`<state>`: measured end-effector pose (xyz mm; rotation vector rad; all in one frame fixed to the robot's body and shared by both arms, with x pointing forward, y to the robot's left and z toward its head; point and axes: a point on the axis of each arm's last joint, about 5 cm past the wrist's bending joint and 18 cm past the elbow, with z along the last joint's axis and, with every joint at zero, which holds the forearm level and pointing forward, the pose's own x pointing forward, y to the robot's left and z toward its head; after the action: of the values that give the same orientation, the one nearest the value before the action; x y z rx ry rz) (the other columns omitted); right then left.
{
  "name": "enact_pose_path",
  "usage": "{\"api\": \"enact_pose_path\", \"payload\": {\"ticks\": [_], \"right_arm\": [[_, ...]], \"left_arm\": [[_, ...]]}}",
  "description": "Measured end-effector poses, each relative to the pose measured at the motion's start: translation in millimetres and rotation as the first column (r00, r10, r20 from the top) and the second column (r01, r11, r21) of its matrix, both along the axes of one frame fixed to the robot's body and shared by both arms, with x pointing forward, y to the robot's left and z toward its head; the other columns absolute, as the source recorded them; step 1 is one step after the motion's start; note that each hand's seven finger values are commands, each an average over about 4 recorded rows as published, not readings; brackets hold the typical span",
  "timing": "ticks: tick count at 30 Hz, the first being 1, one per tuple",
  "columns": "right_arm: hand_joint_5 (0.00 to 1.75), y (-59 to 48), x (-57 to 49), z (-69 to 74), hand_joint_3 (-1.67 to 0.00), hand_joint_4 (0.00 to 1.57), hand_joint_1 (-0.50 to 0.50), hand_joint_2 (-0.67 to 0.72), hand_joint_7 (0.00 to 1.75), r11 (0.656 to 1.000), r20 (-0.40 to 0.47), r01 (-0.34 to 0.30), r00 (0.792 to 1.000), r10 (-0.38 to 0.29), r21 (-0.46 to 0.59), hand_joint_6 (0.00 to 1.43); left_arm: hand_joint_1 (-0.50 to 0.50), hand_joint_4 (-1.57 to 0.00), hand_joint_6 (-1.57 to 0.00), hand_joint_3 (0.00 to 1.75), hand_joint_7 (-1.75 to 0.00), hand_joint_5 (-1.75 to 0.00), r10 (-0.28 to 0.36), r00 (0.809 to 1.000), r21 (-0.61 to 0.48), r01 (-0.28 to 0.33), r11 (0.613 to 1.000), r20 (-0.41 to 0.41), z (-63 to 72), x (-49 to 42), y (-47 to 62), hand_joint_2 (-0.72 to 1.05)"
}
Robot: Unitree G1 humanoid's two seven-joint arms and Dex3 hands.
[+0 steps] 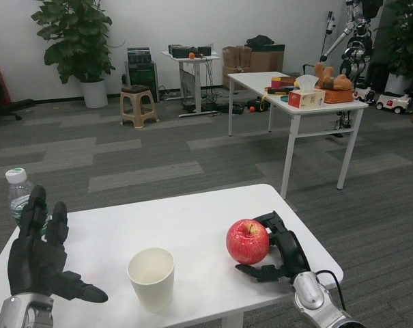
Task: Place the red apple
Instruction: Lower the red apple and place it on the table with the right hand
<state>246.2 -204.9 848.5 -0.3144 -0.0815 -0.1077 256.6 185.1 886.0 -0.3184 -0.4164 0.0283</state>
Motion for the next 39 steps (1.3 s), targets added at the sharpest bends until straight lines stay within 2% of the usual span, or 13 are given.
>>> {"api": "enact_pose_path", "payload": {"ticks": [6,9,16,19,21,23,25,29,32,34,39], "right_arm": [[1.45,-0.1,-1.2,-2.0,-0.87,0.16,-0.33,-0.54,1.68,1.0,-0.008,-0.01,1.0,0.01,-0.011,0.66],[1.45,0.3,-1.3,-2.2,-0.87,0.14,-0.33,-0.54,1.68,1.0,-0.008,-0.014,1.0,0.013,-0.012,0.61],[1.41,1.7,-1.6,-2.5,-0.87,0.07,-0.31,-0.54,1.68,0.999,-0.007,-0.027,1.0,0.027,-0.017,0.47],[1.28,2.6,-1.4,-2.6,-0.87,0.03,-0.33,-0.59,1.62,0.998,-0.01,-0.043,0.999,0.043,-0.034,0.38],[1.14,3.1,-1.4,-2.8,-0.91,0.01,-0.33,-0.6,1.52,0.997,-0.015,-0.055,0.998,0.055,-0.046,0.26],[0.97,3.3,-1.5,-3.1,-0.97,0.0,-0.33,-0.6,1.4,0.997,-0.02,-0.063,0.998,0.062,-0.054,0.15],[0.85,3.5,-1.5,-3.3,-1.01,0.0,-0.33,-0.6,1.34,0.996,-0.023,-0.066,0.998,0.065,-0.058,0.11],[0.63,3.5,-1.4,-3.2,-1.05,0.0,-0.33,-0.6,1.19,0.996,-0.024,-0.067,0.998,0.066,-0.059,0.06],[0.53,3.4,-1.4,-3.3,-1.11,0.0,-0.33,-0.6,1.08,0.996,-0.025,-0.067,0.998,0.066,-0.06,0.04],[0.48,3.4,-1.4,-3.3,-1.11,0.0,-0.33,-0.6,1.01,0.996,-0.026,-0.067,0.997,0.066,-0.06,0.03],[0.48,3.4,-1.4,-3.4,-1.13,0.0,-0.33,-0.6,0.94,0.996,-0.028,-0.067,0.997,0.066,-0.061,0.03]], "left_arm": [[-0.48,0.0,0.0,0.09,0.0,-0.08,0.0,1.0,0.0,0.0,1.0,0.0,0.0,0.0,0.0,-0.55],[-0.48,0.0,0.0,0.09,0.0,0.0,0.0,1.0,0.0,0.0,1.0,0.0,0.0,0.0,0.0,-0.55],[-0.48,0.0,0.0,0.09,0.0,-0.1,0.0,1.0,0.0,0.0,1.0,0.0,0.0,0.0,0.0,-0.55],[-0.48,0.0,0.0,0.09,0.0,-0.05,0.0,1.0,0.0,0.0,1.0,0.0,0.0,0.0,0.0,-0.55],[-0.48,0.0,0.0,0.07,0.0,-0.03,0.0,1.0,0.0,0.0,1.0,0.0,0.0,0.0,0.0,-0.55],[-0.48,0.0,0.0,0.07,0.0,-0.08,0.0,1.0,0.0,0.0,1.0,0.0,0.0,0.0,0.0,-0.55],[-0.48,0.0,0.0,0.09,0.0,-0.1,0.0,1.0,0.0,0.0,1.0,0.0,0.0,0.0,0.0,-0.55],[-0.48,0.0,0.0,0.09,0.0,-0.03,0.0,1.0,0.0,0.0,1.0,0.0,-0.1,0.0,0.0,-0.55],[-0.48,0.0,0.0,0.09,0.0,-0.05,0.0,1.0,0.0,0.0,1.0,0.0,-0.1,0.0,0.0,-0.55],[-0.48,0.0,0.0,0.09,0.0,0.0,0.0,1.0,0.0,0.0,1.0,0.0,-0.1,0.0,0.0,-0.55],[-0.48,0.0,0.0,0.09,0.0,-0.1,0.0,1.0,0.0,0.0,1.0,0.0,-0.1,0.0,0.0,-0.55]]}}
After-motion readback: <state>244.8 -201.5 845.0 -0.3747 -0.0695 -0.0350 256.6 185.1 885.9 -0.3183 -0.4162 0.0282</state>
